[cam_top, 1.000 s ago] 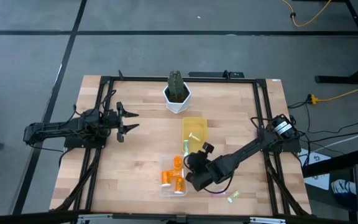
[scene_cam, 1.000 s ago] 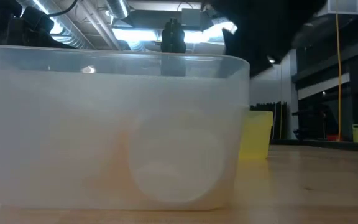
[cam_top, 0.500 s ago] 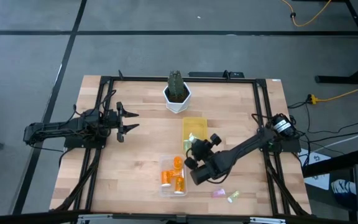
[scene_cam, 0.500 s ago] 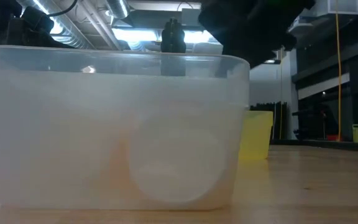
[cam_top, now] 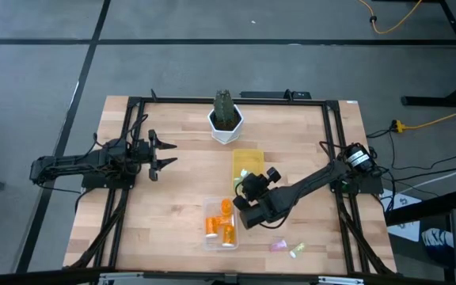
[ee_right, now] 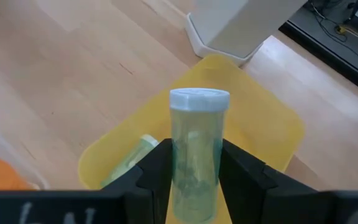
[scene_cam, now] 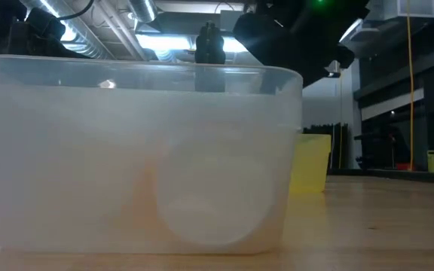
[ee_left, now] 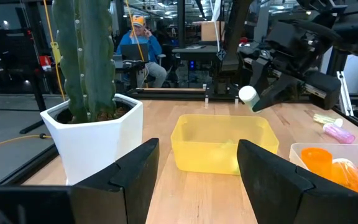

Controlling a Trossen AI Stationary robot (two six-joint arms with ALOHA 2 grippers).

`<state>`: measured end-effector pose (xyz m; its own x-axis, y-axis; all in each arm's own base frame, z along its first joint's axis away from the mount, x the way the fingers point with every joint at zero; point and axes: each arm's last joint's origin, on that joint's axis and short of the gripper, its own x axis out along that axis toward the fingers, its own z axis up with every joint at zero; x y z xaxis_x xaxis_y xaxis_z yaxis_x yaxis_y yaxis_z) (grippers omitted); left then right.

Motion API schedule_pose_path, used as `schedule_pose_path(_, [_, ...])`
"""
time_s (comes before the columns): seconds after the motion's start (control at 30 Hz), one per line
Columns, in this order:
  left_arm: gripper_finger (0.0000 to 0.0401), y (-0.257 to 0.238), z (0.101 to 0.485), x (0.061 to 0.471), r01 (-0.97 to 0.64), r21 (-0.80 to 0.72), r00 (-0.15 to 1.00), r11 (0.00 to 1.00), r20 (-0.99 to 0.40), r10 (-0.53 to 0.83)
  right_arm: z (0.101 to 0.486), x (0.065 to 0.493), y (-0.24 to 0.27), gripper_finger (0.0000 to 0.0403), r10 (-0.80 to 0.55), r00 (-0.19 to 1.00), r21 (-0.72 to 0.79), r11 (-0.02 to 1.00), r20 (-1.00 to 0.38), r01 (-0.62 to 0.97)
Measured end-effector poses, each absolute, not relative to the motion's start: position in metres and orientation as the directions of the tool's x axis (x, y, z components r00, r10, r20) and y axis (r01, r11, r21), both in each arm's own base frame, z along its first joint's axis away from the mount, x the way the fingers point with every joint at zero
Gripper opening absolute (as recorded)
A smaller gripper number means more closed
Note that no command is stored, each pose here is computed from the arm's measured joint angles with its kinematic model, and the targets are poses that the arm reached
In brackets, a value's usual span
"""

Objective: Pick and place medicine bottles into bin by pill shape (circle, oval)
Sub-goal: Put the small blue pill bottle into the small yellow bin, then put the small pink pill bottle into the small yellow bin

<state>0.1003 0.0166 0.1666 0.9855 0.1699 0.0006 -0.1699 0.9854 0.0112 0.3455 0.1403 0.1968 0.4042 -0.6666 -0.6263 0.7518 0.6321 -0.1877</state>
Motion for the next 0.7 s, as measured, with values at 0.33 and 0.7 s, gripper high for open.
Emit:
schedule_pose_path(0.33, [0.0212,0.0166,0.1667,0.1003,-0.170,0.011,0.985,0.985,0.001,0.170,0.1961,0.3490,0.1330,0.0176,-0.657,0.388,-0.172,0.621,-0.646,0.765])
schedule_pose_path(0.7, [0.0212,0.0166,0.1666,0.1003,-0.170,0.011,0.985,0.985,0.001,0.170,0.1947,0.3472,0.1342,0.0187,-0.574,0.349,-0.152,0.649,-0.741,0.745])
